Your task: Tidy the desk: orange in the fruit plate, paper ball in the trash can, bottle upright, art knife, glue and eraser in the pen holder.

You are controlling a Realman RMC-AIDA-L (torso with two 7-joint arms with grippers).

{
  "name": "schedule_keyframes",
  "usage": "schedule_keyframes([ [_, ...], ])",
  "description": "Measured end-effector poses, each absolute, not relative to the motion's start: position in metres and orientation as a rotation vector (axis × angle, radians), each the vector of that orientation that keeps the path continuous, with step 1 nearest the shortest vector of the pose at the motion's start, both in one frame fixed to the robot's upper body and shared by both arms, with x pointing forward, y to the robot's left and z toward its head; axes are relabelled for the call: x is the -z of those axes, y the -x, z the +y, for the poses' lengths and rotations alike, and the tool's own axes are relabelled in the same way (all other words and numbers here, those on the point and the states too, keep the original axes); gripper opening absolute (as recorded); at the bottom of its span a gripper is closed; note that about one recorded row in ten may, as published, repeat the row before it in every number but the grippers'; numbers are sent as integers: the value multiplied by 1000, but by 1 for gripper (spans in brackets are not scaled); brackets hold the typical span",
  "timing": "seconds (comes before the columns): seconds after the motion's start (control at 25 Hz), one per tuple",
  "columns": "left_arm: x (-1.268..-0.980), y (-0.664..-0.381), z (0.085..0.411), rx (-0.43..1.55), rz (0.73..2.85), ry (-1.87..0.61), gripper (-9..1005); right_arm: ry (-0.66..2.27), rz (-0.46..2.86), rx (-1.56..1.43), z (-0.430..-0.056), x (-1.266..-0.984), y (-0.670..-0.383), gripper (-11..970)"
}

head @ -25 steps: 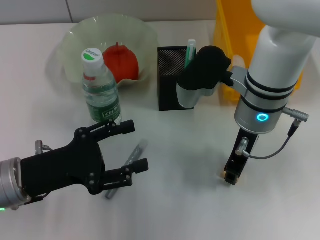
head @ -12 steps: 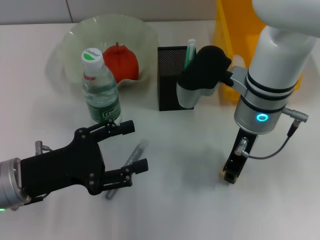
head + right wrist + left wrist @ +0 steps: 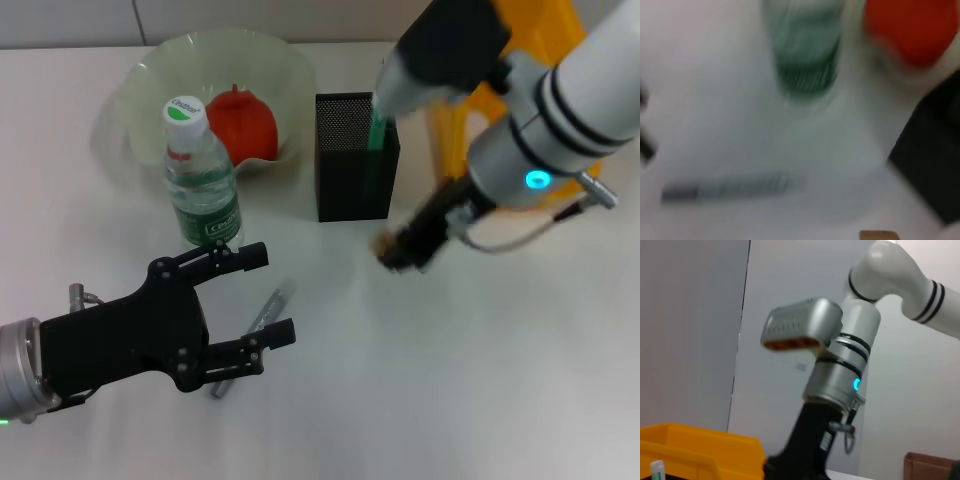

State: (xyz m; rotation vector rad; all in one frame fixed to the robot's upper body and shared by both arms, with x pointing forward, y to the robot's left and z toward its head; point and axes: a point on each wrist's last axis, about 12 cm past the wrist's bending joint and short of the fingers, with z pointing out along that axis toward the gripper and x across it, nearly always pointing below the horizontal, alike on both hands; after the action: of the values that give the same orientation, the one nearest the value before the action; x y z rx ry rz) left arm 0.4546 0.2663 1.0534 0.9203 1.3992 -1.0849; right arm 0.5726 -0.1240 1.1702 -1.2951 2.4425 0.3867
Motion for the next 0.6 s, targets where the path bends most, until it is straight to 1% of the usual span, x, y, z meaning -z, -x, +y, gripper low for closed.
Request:
schedule_keyframes([
  [0.08,-1053,-455,266,1081,1397,-923,792,1137,2304,-501,-137,-1171,-578,260],
  [0.12,-1053,-455,266,1081,1397,-923,792,1137,2304,-501,-137,-1171,-578,260],
  [0.16,-1053,-455,266,1078,1395,-925,792,1076,2254,-553,-141,-1170,-580,260],
  [0.24,-1053,-454,266,1076,1392,-927,792,961,2148,-642,-152,-1164,-582,260],
  [0.28,-1053,-454,266,1076,1391,-927,792,880,2053,-710,-161,-1156,-582,260],
  [0.32,-1053,-454,266,1076,1391,-927,792,880,2053,-710,-161,-1156,-582,260],
  [0.44,-1053,-454,265,1076,1391,-926,792,813,1929,-783,-170,-1142,-579,260],
  [0.48,-1053,-454,265,1076,1391,-926,792,767,1871,-814,-176,-1127,-578,260],
  [0.52,-1053,-454,265,1076,1391,-926,791,767,1871,-814,-176,-1127,-578,259],
  [0.6,-1053,-454,265,1077,1390,-925,791,714,1789,-836,-183,-1108,-578,259],
])
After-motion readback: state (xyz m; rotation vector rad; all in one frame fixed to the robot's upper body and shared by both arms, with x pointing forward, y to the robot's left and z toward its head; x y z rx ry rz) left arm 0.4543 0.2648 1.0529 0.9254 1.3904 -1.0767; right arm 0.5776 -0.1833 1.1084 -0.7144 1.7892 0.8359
